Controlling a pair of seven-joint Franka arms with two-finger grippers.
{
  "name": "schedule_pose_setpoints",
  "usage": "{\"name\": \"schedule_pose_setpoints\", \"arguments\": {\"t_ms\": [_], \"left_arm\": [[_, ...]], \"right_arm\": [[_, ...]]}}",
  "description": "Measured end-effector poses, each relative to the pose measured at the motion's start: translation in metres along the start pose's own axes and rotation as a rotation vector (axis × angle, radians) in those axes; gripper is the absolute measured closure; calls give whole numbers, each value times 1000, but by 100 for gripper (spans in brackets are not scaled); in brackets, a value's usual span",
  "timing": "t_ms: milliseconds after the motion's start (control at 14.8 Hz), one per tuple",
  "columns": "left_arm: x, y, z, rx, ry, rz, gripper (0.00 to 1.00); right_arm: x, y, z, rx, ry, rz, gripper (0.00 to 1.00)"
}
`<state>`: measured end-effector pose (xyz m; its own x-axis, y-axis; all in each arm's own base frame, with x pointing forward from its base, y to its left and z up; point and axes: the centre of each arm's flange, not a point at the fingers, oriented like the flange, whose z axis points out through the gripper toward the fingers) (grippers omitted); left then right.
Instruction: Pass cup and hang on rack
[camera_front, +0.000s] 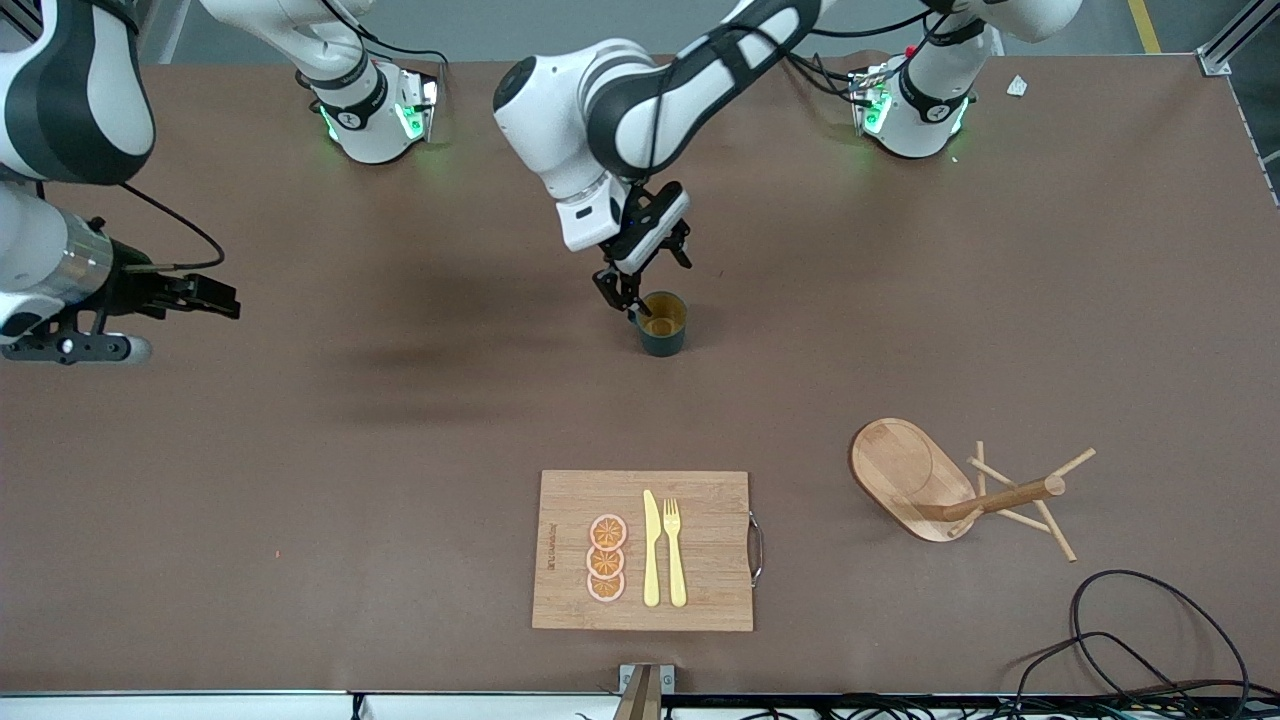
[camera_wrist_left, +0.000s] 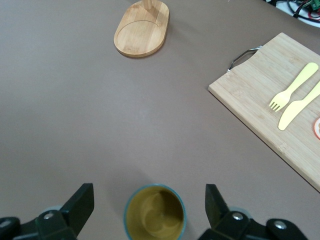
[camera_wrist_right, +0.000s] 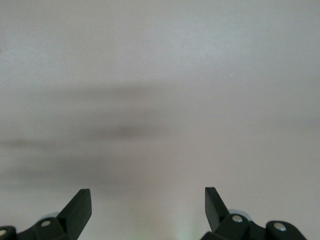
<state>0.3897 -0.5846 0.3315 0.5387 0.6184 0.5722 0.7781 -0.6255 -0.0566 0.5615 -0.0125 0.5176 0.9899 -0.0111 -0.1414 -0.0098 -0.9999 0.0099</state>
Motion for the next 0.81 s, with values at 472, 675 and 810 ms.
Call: {"name": "schedule_pose_setpoints", "arguments": {"t_ms": [472, 675, 810], "left_arm": [[-111, -9, 56, -44, 94, -98, 2], [-120, -5, 67, -50, 84, -130, 2], [-132, -6, 83, -50, 102, -131, 2]], "right_arm": [[-14, 16, -26, -5, 4, 56, 0], [-27, 14, -39, -2, -1, 68, 0], [-35, 6, -47, -2, 1, 75, 0]]}}
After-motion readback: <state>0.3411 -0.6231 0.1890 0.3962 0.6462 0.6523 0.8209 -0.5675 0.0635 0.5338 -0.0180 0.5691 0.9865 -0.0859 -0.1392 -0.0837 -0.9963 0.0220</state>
